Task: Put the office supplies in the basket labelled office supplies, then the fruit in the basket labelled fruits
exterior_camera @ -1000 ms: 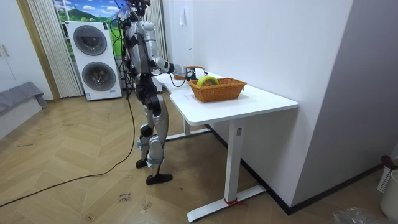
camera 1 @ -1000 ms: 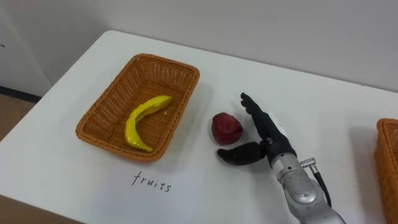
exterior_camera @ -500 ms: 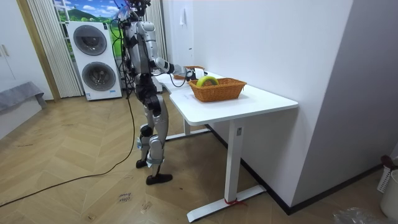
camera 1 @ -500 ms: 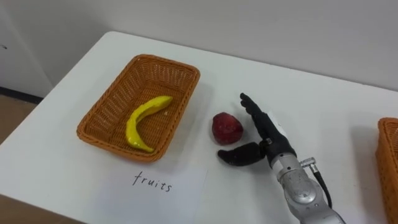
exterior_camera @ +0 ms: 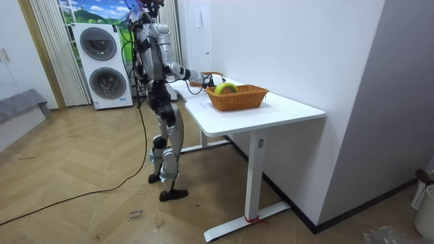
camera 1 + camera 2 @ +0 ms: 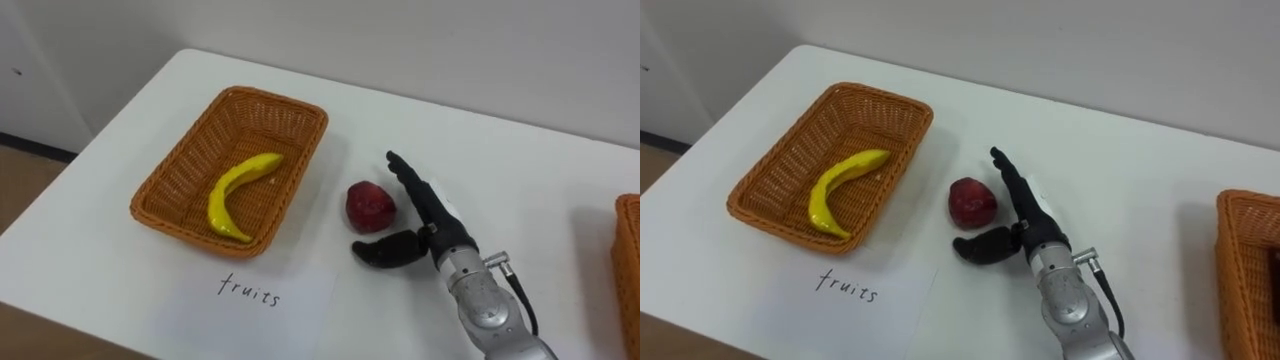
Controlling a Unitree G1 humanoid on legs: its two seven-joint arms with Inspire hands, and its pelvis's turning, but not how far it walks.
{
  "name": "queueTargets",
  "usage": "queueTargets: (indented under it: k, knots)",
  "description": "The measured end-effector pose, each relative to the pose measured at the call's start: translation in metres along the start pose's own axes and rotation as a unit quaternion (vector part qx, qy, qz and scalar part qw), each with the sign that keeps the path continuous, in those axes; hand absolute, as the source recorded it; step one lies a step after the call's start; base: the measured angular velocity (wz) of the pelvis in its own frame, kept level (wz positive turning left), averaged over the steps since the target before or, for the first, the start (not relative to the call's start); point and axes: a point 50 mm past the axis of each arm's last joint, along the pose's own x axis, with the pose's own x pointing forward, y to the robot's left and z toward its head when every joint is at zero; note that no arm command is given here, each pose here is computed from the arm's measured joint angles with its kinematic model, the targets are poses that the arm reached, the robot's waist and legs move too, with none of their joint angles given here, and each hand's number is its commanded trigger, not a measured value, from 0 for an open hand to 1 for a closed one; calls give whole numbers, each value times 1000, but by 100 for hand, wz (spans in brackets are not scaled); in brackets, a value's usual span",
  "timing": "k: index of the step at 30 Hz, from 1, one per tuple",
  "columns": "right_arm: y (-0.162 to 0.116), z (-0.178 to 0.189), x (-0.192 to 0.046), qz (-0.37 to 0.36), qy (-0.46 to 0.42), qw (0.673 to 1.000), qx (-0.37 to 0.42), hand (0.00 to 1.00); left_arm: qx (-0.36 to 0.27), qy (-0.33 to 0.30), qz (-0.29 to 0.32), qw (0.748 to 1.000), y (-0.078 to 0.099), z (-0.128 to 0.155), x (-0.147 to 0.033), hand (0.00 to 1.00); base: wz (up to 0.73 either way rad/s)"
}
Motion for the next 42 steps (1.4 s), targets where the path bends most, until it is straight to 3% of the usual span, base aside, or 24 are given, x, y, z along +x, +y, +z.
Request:
queueTargets:
  k: [11,12,13,14,30,42]
  knots:
    - [0,1,0,7,-2,1000,-6,0,-1,-6,-3,1000,-1,3,0,0,0]
    - [0,1,0,7,-2,1000,-6,7,-1,-7,-4,1000,-1,4,0,0,0]
    - [0,1,0,7,-3,1000,-6,75,-1,-8,-4,1000,-2,4,0,0,0]
    - [0,1,0,7,-3,1000,-6,100,-2,-8,-5,1000,-2,5,1,0,0]
    - [-5,10,7,-3,-12,999,-32,100,-2,-10,-5,1000,-1,6,1,0,0]
    - [13,15,7,55,-24,998,-27,100,-8,-8,-13,1000,-1,5,1,0,0]
